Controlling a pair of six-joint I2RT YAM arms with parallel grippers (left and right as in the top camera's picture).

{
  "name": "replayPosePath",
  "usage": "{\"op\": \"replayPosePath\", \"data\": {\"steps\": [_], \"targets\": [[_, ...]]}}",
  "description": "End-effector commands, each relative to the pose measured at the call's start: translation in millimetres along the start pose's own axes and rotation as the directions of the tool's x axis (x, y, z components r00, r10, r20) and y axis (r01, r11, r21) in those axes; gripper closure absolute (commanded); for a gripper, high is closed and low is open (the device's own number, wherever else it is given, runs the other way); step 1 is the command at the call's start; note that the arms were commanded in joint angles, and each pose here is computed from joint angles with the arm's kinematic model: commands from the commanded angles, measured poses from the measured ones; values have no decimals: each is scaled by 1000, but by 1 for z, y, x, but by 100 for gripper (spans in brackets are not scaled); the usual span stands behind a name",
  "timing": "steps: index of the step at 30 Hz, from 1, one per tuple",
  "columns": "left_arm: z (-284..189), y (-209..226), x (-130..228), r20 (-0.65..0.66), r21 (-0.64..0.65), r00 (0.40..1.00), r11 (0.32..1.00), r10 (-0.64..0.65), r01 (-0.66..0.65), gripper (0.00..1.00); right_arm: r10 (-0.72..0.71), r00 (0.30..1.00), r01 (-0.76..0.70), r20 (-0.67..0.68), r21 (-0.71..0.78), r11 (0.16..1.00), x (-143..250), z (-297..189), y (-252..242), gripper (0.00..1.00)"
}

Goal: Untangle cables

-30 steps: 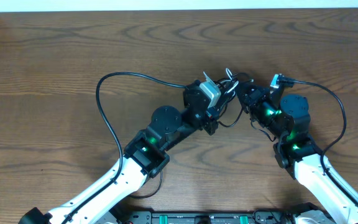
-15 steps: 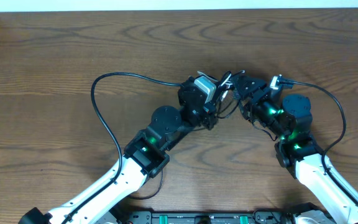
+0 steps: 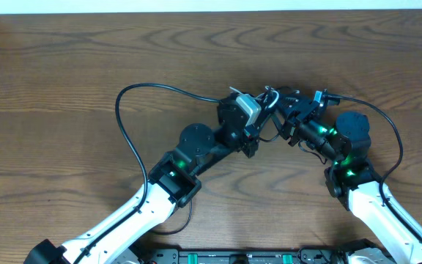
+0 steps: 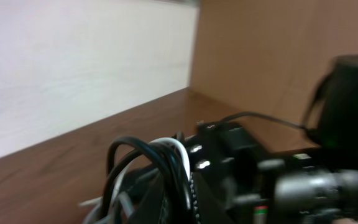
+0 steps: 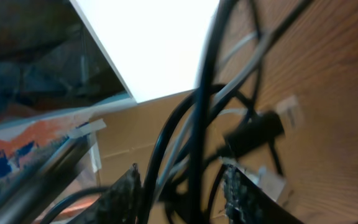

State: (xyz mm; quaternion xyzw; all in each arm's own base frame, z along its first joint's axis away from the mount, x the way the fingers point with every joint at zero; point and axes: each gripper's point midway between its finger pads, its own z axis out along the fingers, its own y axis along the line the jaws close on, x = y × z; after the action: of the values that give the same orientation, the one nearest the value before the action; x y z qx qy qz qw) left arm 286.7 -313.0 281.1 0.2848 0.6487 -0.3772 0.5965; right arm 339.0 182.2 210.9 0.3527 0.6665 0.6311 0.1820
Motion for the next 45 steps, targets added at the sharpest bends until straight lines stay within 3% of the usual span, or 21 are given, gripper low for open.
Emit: {"op": "replayPosePath", "data": {"steps": [1, 10, 12, 14, 17, 21, 27, 31, 35, 40, 45], "targets": [[-2, -35, -16, 39, 193, 999, 981, 14, -21, 92, 26, 1000, -26, 13, 18, 1000, -3, 0, -6, 64], [-5, -51, -14, 27, 276, 999, 961, 17, -24, 92, 78, 996, -79, 34, 32, 996, -6, 0, -10, 65], [-4, -50, -13, 25, 271, 1000, 962, 17, -23, 92, 89, 995, -90, 34, 31, 995, -6, 0, -10, 63], [-2, -45, -11, 22, 247, 1000, 969, 15, -20, 92, 113, 993, -114, 29, 32, 993, -5, 0, -10, 53], [1, -35, -5, 1, 194, 1000, 981, 13, -12, 92, 145, 989, -145, 13, 34, 989, -2, 0, -10, 51], [2, -34, -1, -12, 192, 1000, 981, 8, -6, 92, 167, 986, -167, 11, 35, 985, -1, 0, -11, 60], [-2, -50, 3, -32, 287, 999, 958, 10, -1, 92, 218, 976, -218, -9, 42, 975, 3, 0, -11, 73], [-1, -49, 7, -43, 285, 999, 959, 8, 4, 93, 267, 963, -266, -25, 48, 963, 6, 0, -11, 71], [2, -47, 14, -44, 281, 997, 958, 67, -52, 92, 309, 950, -305, -55, 61, 950, 12, -1, -11, 60], [7, -29, 15, -45, 184, 996, 980, 82, -72, 92, 356, 931, -349, -86, 80, 934, 18, -1, -12, 57], [6, -30, 22, -66, 195, 991, 976, 114, -99, 93, 364, 926, -357, -98, 78, 931, 20, -2, -9, 66]]}}
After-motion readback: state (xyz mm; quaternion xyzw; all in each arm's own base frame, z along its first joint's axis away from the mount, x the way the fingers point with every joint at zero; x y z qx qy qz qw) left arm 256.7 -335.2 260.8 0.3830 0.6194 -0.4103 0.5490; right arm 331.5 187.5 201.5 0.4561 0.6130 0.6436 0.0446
